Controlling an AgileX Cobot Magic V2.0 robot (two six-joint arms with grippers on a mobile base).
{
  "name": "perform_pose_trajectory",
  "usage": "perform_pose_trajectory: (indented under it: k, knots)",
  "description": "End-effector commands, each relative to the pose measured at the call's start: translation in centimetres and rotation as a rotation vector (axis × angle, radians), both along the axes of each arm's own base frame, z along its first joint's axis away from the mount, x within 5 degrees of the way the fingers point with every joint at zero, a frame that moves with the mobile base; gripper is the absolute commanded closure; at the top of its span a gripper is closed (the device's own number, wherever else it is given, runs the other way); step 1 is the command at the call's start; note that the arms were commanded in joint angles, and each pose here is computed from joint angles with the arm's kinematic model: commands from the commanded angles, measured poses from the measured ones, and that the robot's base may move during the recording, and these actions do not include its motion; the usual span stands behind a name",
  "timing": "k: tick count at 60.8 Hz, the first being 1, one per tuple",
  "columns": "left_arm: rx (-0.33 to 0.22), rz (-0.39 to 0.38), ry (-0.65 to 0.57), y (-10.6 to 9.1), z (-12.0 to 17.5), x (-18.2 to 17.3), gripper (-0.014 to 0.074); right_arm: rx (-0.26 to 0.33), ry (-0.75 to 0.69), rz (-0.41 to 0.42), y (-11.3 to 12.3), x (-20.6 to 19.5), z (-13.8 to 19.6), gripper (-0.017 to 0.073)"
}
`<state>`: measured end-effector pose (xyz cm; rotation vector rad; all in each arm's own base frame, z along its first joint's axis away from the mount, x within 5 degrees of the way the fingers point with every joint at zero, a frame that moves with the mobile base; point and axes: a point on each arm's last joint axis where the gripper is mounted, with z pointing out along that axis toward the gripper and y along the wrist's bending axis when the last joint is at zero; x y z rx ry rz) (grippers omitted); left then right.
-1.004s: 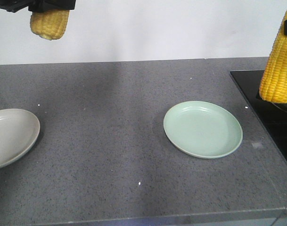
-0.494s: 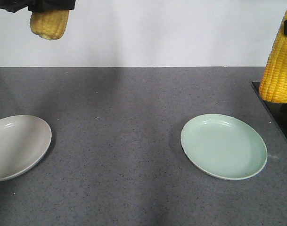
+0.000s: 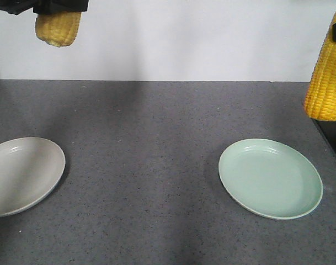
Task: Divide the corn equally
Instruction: 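Drive the base to the counter with the two empty plates, then move the right gripper with its cob above the pale green plate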
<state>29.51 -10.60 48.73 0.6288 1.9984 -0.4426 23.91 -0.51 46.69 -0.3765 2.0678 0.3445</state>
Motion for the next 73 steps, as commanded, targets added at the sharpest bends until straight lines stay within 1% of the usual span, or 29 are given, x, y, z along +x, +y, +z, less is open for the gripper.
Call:
perform_pose_trajectory:
  k: [1, 73]
  knots:
    - [-0.073, 0.011, -0.104, 0.22, 2.55, -1.43, 0.0465, 0.025, -0.094, -0.017, 0.16, -0.6, 1.62, 0.0314]
    - [-0.073, 0.011, -0.104, 0.22, 2.55, -1.43, 0.0465, 0.025, -0.094, -0.017, 0.16, -0.6, 1.62, 0.0314]
